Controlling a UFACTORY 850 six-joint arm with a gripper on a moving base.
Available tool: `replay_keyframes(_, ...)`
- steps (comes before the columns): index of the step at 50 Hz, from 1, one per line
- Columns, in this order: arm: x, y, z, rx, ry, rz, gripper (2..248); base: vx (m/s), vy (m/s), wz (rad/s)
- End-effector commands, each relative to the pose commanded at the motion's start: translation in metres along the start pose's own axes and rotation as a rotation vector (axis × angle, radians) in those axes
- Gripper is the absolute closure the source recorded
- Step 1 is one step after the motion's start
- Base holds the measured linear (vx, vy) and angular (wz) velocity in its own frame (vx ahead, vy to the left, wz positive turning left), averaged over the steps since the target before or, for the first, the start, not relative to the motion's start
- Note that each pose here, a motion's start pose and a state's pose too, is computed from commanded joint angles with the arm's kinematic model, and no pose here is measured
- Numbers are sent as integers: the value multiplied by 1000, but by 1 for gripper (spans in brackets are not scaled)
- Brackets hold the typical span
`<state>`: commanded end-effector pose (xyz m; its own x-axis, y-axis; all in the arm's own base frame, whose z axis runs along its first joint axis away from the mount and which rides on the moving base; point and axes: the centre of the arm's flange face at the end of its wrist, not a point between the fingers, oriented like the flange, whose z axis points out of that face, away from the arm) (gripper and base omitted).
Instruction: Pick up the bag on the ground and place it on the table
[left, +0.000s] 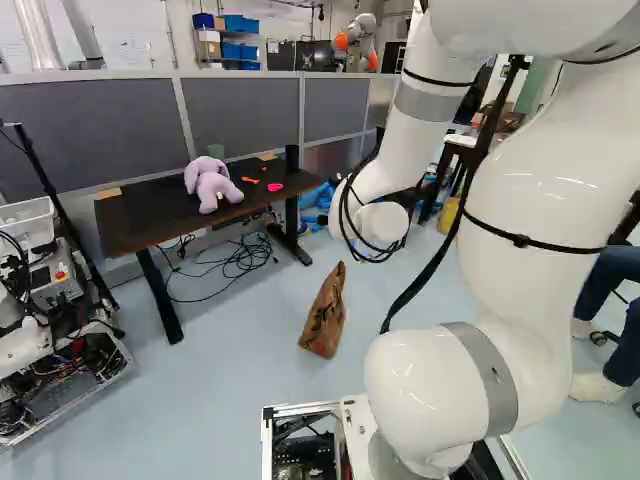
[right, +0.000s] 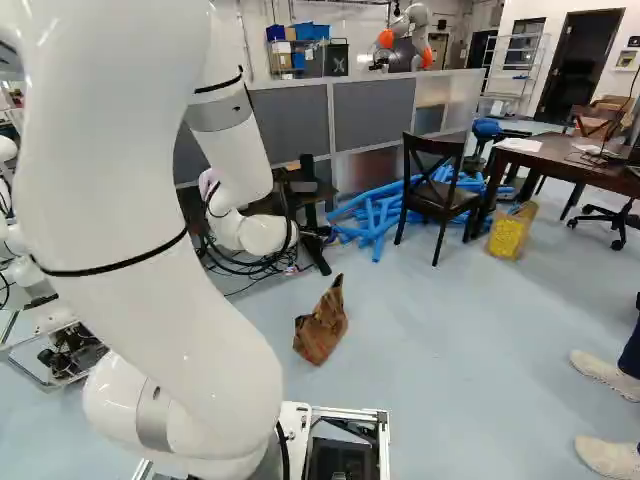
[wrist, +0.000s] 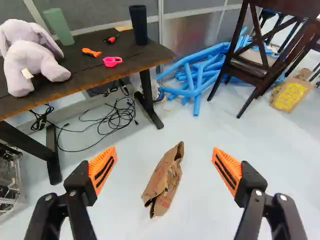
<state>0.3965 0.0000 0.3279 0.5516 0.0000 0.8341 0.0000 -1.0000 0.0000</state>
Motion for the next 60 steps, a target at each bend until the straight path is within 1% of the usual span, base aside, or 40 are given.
replay_keyframes(29, -6, 0, 66, 0, -127, 0, 3, 0, 0, 0)
replay_keyframes(60, -17, 0, 136, -3, -245, 4, 3, 0, 0, 0)
